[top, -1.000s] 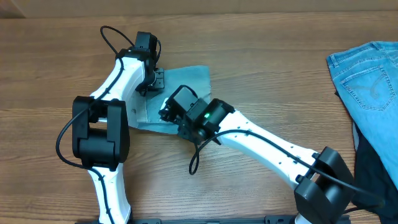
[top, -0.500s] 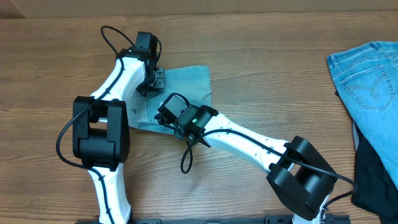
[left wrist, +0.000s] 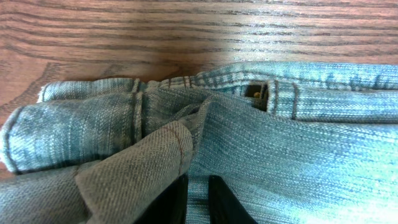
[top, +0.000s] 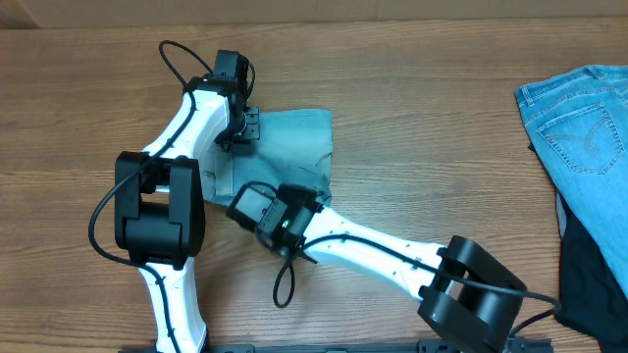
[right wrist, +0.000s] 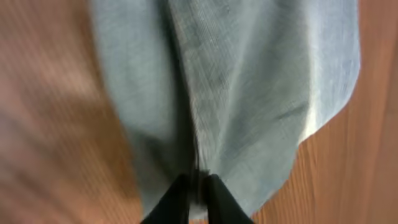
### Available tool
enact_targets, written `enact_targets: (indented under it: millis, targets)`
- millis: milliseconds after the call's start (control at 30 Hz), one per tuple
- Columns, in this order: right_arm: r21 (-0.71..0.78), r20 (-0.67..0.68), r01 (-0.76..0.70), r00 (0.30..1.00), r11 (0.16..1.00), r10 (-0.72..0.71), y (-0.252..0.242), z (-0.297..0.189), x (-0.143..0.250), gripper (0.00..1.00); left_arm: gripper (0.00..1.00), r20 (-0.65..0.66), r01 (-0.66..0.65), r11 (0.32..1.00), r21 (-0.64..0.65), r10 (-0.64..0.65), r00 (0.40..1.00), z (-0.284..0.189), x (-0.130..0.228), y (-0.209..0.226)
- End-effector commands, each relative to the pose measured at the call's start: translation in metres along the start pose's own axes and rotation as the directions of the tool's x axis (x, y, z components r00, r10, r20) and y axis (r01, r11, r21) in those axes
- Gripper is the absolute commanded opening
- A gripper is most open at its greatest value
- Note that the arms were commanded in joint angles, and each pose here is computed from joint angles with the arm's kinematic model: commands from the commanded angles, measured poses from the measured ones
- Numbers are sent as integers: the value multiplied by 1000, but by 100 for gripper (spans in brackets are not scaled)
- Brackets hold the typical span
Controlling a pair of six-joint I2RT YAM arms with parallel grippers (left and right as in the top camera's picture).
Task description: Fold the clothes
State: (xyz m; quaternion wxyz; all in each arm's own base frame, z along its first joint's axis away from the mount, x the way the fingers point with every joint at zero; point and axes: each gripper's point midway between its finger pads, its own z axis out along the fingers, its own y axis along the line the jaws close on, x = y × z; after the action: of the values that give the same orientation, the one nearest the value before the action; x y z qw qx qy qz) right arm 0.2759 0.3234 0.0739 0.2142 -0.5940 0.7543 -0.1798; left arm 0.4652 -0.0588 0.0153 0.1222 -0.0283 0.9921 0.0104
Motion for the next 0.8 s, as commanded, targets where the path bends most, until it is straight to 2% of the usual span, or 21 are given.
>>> enact_targets:
  millis: [0,33,67,133,200,267,300,333,367,400,433,467,500,533,567,633,767]
  targets:
    - [-74,72,-1,997,997,7,10,-21,-12,26,17,-14,-15,1000,-26,15,1000,9,2,6]
    - [-149,101,5,995,989,11,23,-23,-17,49,16,-13,-15,1000,-26,15,1000,9,1,6]
    - [-219,130,11,991,976,18,35,-26,-23,55,16,-5,-15,999,-28,15,1000,8,-1,6]
    - [-231,141,-42,987,972,77,34,-29,-29,57,15,23,-16,1000,-22,16,1000,-8,-17,4]
    - [-189,157,-192,962,963,222,7,-43,-39,57,13,67,-13,1000,12,12,998,-48,-44,-4]
    - [-189,182,-327,915,926,360,-18,-57,-46,57,18,100,-11,998,62,5,995,-81,-61,-12]
    - [-197,175,-454,856,869,487,-41,-63,-43,57,25,111,4,996,84,-13,994,-98,-66,-15]
    - [-235,141,-560,789,795,597,-62,-66,-33,52,34,100,27,992,122,-40,994,-114,-67,-20]
    - [-266,121,-584,769,767,628,-68,-65,-28,48,41,79,28,987,157,-41,996,-120,-63,-26]
    - [-310,94,-604,749,734,656,-73,-61,-22,46,44,52,32,981,190,-43,998,-122,-57,-32]
    - [-365,56,-627,723,688,688,-79,-55,-14,36,45,13,40,974,225,-44,999,-123,-49,-38]
    - [-401,30,-644,702,652,712,-83,-51,-9,26,41,-19,49,972,230,-46,999,-122,-42,-39]
    - [-458,-16,-687,640,563,768,-96,-43,0,15,4,-70,77,973,217,-63,996,-120,-30,-37]
    - [-467,-33,-719,597,516,802,-106,-37,5,7,4,-101,95,972,215,-74,992,-119,-23,-36]
    - [-476,-35,-732,570,488,821,-116,-30,8,4,4,-133,110,970,217,-83,988,-118,-16,-37]
    - [-507,-28,-741,525,441,850,-133,-17,11,4,4,-210,129,961,243,-78,975,-118,2,-45]
    - [-569,-54,-729,495,381,867,-134,16,2,4,4,-303,110,962,251,-30,953,-122,30,-64]
